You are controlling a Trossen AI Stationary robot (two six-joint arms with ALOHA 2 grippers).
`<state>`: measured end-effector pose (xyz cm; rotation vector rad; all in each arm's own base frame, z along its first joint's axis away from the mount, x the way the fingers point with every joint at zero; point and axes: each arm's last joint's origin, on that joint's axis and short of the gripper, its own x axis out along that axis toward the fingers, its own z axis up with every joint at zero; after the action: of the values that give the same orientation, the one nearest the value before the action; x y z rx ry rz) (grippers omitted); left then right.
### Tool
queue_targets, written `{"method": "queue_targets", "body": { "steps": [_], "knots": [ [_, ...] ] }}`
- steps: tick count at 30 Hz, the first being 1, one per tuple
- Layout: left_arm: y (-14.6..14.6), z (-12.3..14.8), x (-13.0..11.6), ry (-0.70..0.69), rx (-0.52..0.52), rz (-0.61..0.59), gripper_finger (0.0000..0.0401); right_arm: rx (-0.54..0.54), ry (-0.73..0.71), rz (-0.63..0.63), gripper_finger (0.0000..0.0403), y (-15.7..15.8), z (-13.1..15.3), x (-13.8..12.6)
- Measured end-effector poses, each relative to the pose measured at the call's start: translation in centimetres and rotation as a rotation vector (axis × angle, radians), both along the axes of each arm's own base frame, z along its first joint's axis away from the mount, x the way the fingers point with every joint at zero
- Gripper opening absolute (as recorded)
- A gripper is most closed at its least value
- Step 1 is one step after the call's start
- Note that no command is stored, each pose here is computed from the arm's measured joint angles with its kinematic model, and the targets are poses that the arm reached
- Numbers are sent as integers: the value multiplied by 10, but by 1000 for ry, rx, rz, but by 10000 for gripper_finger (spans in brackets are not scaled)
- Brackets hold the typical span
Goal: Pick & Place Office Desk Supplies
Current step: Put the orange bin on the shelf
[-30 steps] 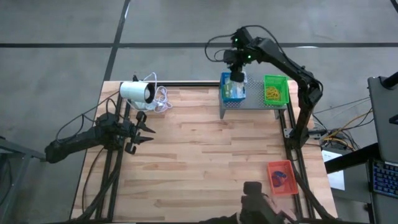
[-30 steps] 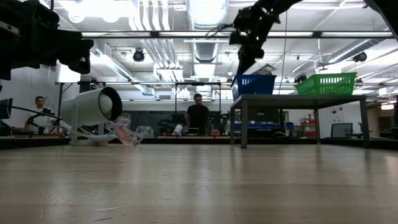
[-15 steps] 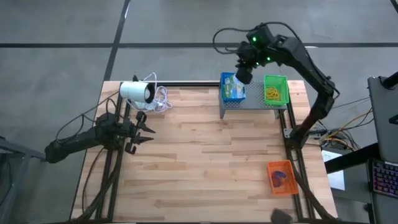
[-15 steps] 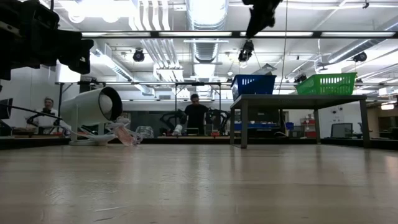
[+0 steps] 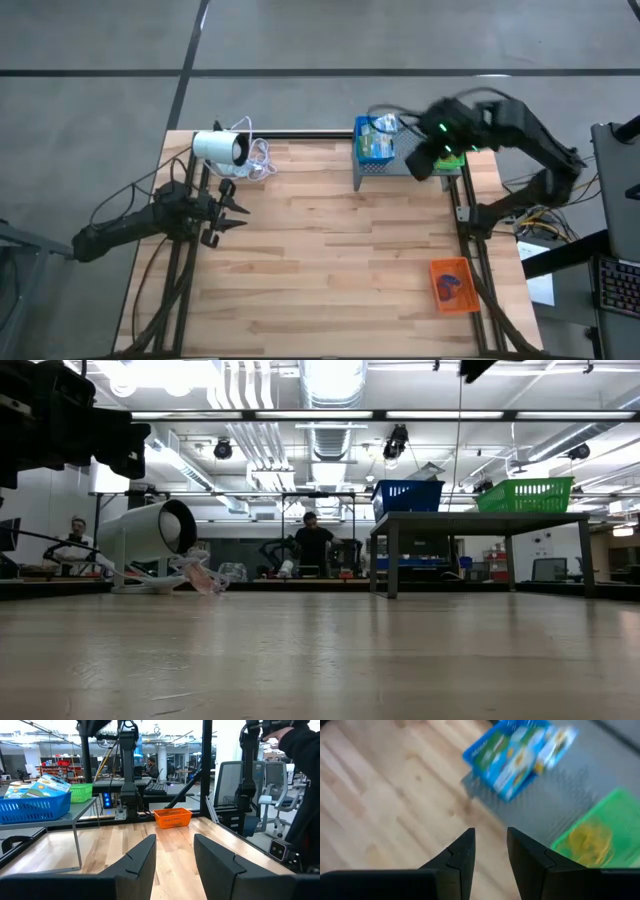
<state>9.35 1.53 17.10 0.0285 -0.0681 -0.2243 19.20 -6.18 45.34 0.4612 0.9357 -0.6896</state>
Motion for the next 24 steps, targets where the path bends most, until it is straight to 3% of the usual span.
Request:
{"method": "queue_targets", "body": {
  "steps": [4, 11, 19, 24],
  "knots": [
    [0, 0, 0, 0, 0, 0, 134, 70, -9, -24, 109, 30, -17, -16],
    [0, 0, 0, 0, 0, 0, 134, 136, 70, 38, 109, 72, -57, -34],
    [0, 0, 0, -1, 4, 0, 134, 207, 214, 184, 109, 114, -102, -55],
    [0, 0, 0, 0, 4, 0, 134, 267, 323, 185, 109, 138, -128, -68]
  ]
}}
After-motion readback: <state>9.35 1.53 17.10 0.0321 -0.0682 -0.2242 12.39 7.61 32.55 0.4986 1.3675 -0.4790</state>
